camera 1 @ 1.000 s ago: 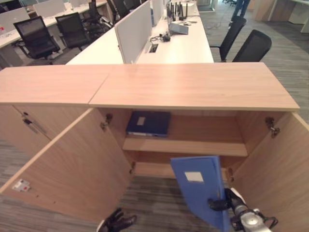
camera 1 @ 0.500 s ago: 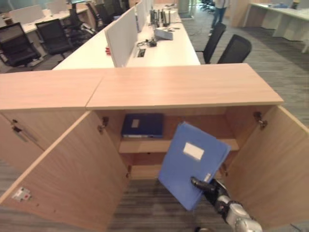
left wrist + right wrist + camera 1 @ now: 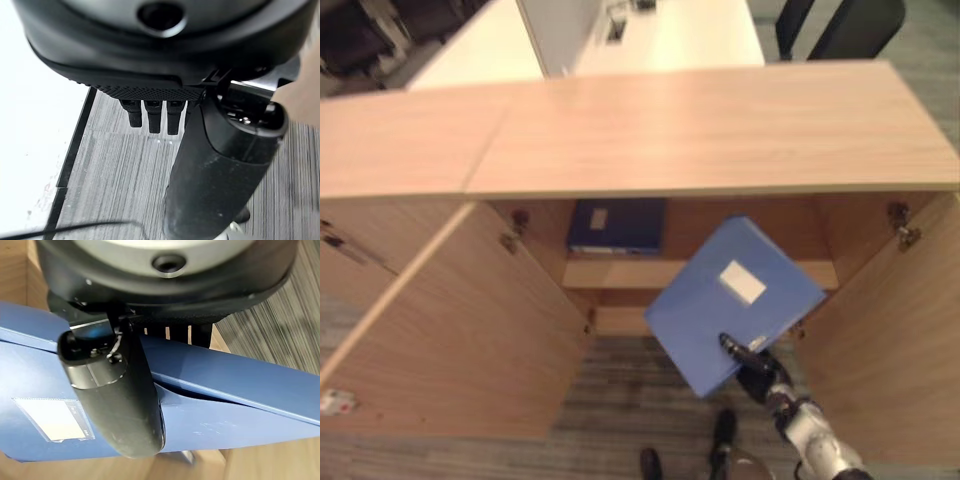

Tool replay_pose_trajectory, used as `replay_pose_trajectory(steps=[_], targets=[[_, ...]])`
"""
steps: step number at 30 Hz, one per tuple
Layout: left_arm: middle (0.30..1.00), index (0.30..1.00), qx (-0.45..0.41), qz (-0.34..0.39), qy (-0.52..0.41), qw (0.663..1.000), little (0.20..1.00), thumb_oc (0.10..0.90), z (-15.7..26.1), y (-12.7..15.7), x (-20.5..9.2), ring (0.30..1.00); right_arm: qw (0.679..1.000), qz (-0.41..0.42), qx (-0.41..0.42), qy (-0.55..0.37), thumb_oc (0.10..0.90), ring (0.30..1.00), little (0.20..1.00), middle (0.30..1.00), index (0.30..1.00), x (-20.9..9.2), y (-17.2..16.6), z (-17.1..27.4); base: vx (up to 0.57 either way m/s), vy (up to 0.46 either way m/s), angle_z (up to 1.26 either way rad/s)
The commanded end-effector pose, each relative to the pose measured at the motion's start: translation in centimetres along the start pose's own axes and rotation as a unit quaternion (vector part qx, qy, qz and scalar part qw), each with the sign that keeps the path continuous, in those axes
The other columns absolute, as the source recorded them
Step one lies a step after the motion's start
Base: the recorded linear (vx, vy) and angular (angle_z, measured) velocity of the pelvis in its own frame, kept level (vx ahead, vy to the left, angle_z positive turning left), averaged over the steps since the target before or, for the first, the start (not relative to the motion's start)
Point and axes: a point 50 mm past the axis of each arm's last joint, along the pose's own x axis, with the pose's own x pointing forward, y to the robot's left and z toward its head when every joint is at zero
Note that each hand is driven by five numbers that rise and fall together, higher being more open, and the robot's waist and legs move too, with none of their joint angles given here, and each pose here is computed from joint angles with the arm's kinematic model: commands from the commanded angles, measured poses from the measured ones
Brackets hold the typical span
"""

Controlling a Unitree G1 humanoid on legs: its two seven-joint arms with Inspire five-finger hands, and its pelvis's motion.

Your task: Put the empty folder in the office cabinet

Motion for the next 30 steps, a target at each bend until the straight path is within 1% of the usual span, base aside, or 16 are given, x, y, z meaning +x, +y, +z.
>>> replay_pose_trajectory(steps=[1,4,9,10,11,14,17,18,19,20,21,24,25,26,27,30], targets=[[0.900,0.900,0.029,0.047,-0.028,0.998,0.900,0.800,2.6,2.0,0.0,0.900,0.974,0.123,0.023,-0.190,0.400,0.300,0.300,0.300,0.300,1.2,6.3,8.9,0.08,-0.145,0.00],[0.900,0.900,0.035,0.050,-0.037,0.997,0.900,0.800,3.3,1.8,0.0,0.900,0.967,0.136,0.025,-0.215,0.400,0.300,0.300,0.300,0.300,1.2,7.2,10.3,0.08,-0.130,-0.05],[0.900,0.900,0.037,0.057,-0.056,0.996,0.900,0.800,4.8,1.7,-0.1,0.900,0.940,0.175,0.034,-0.293,0.400,0.300,0.300,0.300,0.300,0.6,9.9,14.5,0.10,-0.119,0.07],[0.900,0.900,0.033,0.060,-0.060,0.996,0.900,0.800,5.3,1.8,-0.1,0.900,0.929,0.187,0.050,-0.314,0.400,0.300,0.300,0.300,0.300,0.4,10.8,15.6,0.07,-0.089,0.08],[0.900,0.900,0.033,0.060,-0.060,0.996,0.900,0.800,5.3,1.8,-0.1,0.900,0.929,0.188,0.050,-0.314,0.400,0.300,0.300,0.300,0.300,0.4,10.8,15.6,0.07,-0.096,0.07],[0.900,0.900,0.029,0.068,-0.069,0.995,0.900,0.800,6.1,1.8,-0.2,0.900,0.909,0.202,0.084,-0.354,0.400,0.300,0.300,0.300,0.300,-0.3,11.8,17.5,0.06,-0.063,0.09],[0.900,0.900,0.029,0.068,-0.074,0.995,0.900,0.800,6.5,1.6,-0.2,0.900,0.899,0.208,0.099,-0.373,0.400,0.300,0.300,0.300,0.300,-0.6,12.3,18.6,0.03,-0.030,0.07],[0.900,0.900,0.029,0.061,-0.105,0.992,0.900,0.800,8.8,0.6,-0.5,0.900,0.884,0.234,0.139,-0.380,0.400,0.300,0.300,0.300,0.300,-0.6,13.7,19.2,0.03,0.027,0.05],[0.900,0.900,0.021,0.056,-0.111,0.992,0.900,0.800,9.2,0.1,-0.6,0.900,0.877,0.233,0.166,-0.387,0.400,0.300,0.300,0.300,0.300,-0.5,13.9,19.5,0.03,0.044,0.01],[0.900,0.900,0.017,0.049,-0.118,0.992,0.900,0.800,9.5,-0.8,-0.7,0.900,0.862,0.234,0.207,-0.400,0.400,0.300,0.300,0.300,0.300,-0.4,14.4,20.2,0.01,0.023,-0.08],[0.900,0.900,0.016,0.049,-0.118,0.992,0.900,0.800,9.5,-0.9,-0.7,0.900,0.862,0.234,0.207,-0.400,0.400,0.300,0.300,0.300,0.300,-0.4,14.4,20.2,0.01,0.021,-0.11],[0.900,0.900,0.011,0.046,-0.140,0.989,0.900,0.800,10.7,-1.5,-0.9,0.900,0.843,0.230,0.238,-0.424,0.400,0.300,0.300,0.300,0.300,-0.5,15.4,22.2,0.00,0.004,-0.02],[0.900,0.900,0.011,0.047,-0.145,0.988,0.900,0.800,10.8,-1.4,-1.0,0.900,0.841,0.231,0.240,-0.427,0.400,0.300,0.300,0.300,0.300,-0.5,15.9,22.7,0.03,0.028,-0.03],[0.900,0.900,0.003,0.046,-0.157,0.987,0.900,0.800,11.3,-1.3,-1.1,0.900,0.838,0.229,0.229,-0.440,0.400,0.300,0.300,0.300,0.300,-0.6,16.7,24.6,0.02,0.030,-0.03],[0.900,0.900,0.003,0.046,-0.158,0.986,0.900,0.800,11.4,-1.4,-1.1,0.900,0.837,0.230,0.229,-0.441,0.400,0.300,0.300,0.300,0.300,-0.6,16.7,24.8,0.00,0.000,0.00],[0.900,0.900,-0.001,0.048,-0.164,0.985,0.900,0.800,11.5,-0.9,-1.2,0.900,0.838,0.204,0.223,-0.454,0.400,0.300,0.300,0.300,0.300,-0.6,16.4,27.1,0.00,0.000,0.01]])
